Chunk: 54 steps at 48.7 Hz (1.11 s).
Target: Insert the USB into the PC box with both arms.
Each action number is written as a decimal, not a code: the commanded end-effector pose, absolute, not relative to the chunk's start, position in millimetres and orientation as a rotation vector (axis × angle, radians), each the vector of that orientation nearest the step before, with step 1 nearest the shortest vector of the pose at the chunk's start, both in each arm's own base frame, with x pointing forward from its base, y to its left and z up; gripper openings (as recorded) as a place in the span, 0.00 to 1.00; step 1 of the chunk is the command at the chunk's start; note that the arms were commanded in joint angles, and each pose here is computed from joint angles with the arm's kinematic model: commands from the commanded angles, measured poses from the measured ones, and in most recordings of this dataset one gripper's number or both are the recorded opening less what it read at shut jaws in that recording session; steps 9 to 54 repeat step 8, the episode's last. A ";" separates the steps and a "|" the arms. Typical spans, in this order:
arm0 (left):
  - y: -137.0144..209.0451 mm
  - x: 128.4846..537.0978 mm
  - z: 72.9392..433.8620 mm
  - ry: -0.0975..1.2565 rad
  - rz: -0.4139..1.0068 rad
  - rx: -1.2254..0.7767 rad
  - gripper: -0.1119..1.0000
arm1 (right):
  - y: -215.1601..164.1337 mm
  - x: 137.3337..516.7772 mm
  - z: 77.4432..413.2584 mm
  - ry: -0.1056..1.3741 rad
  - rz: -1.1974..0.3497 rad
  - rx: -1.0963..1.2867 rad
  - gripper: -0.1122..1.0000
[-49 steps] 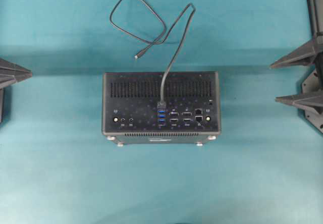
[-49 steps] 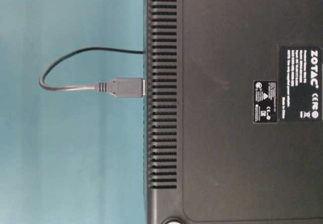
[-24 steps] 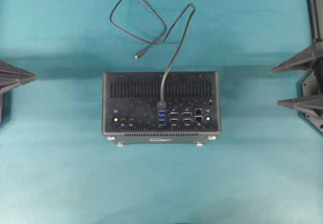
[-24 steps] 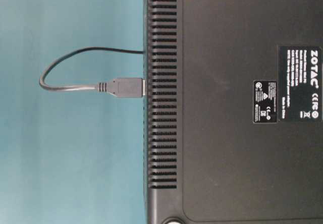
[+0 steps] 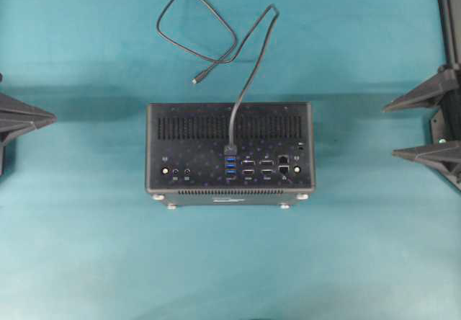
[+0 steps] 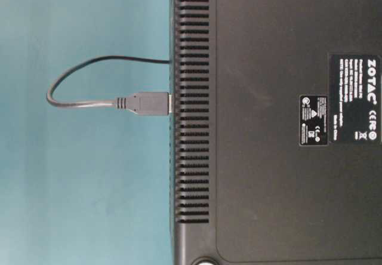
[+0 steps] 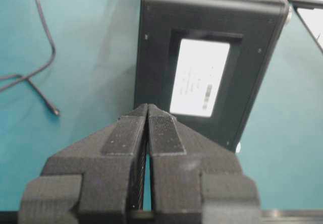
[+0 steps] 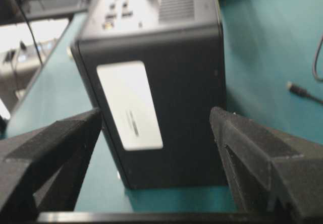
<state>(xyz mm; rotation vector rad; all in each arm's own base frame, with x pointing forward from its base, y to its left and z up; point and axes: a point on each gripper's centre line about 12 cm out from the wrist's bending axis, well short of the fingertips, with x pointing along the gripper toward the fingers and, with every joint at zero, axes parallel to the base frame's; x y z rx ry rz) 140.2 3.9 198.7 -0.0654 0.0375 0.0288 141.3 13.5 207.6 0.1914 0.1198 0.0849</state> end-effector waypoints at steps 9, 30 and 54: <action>4.3 141.1 199.3 0.030 0.031 -0.059 0.10 | 13.2 141.6 205.3 0.123 0.083 0.190 0.95; 4.3 141.1 199.3 0.030 0.031 -0.059 0.10 | 13.2 141.6 205.3 0.123 0.083 0.190 0.95; 4.3 141.1 199.3 0.030 0.031 -0.059 0.10 | 13.2 141.6 205.3 0.123 0.083 0.190 0.95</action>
